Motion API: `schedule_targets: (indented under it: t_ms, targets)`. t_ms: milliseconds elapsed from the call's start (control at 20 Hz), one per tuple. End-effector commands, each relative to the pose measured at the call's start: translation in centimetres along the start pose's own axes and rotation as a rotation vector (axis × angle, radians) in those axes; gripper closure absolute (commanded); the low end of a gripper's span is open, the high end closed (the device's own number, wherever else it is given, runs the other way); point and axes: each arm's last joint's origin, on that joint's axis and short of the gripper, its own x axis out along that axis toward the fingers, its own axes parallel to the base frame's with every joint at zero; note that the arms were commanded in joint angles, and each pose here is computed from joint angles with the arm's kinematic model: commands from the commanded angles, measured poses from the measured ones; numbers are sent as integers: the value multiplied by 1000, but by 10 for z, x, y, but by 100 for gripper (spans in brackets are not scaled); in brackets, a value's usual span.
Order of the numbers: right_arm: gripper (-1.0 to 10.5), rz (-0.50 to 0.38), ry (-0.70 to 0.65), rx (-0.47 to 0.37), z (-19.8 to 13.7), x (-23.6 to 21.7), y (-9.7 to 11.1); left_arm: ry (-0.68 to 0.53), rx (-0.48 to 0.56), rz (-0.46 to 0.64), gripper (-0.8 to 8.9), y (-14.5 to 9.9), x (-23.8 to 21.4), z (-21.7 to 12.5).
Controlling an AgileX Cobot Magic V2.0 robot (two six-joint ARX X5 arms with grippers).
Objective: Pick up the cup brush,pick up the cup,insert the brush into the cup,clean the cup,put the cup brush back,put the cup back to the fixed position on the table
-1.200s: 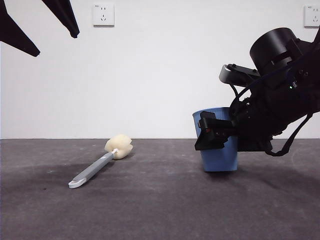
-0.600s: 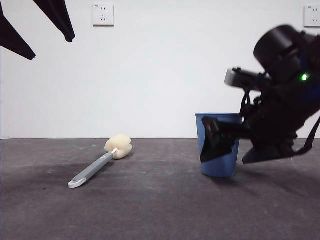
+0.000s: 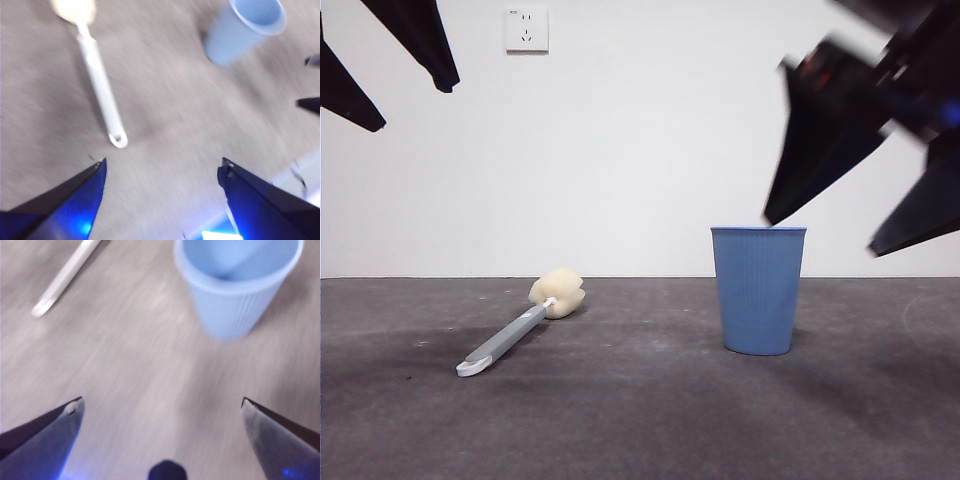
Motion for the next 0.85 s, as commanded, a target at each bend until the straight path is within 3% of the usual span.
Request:
schedule_targets:
  t_ms: [50, 250, 300, 400, 450, 850]
  targets:
    - [381, 21, 37, 9, -2, -25, 8, 54, 65, -75, 437, -1, 2, -5]
    - [414, 79, 78, -19, 2, -63, 20, 116, 82, -204, 448, -4, 1, -10]
    - [507, 99, 86, -7, 3, -70, 22, 129, 80, -225, 530, -4, 1, -11]
    - [844, 135, 96, 13, 6, -78, 24, 142, 96, -244, 829, -5, 1, -12]
    - [960, 157, 99, 12, 5, -79, 24, 144, 99, -247, 821, -5, 0, -12]
    - [946, 150, 101, 66, 5, -79, 24, 140, 99, -243, 817, -5, 1, -12]
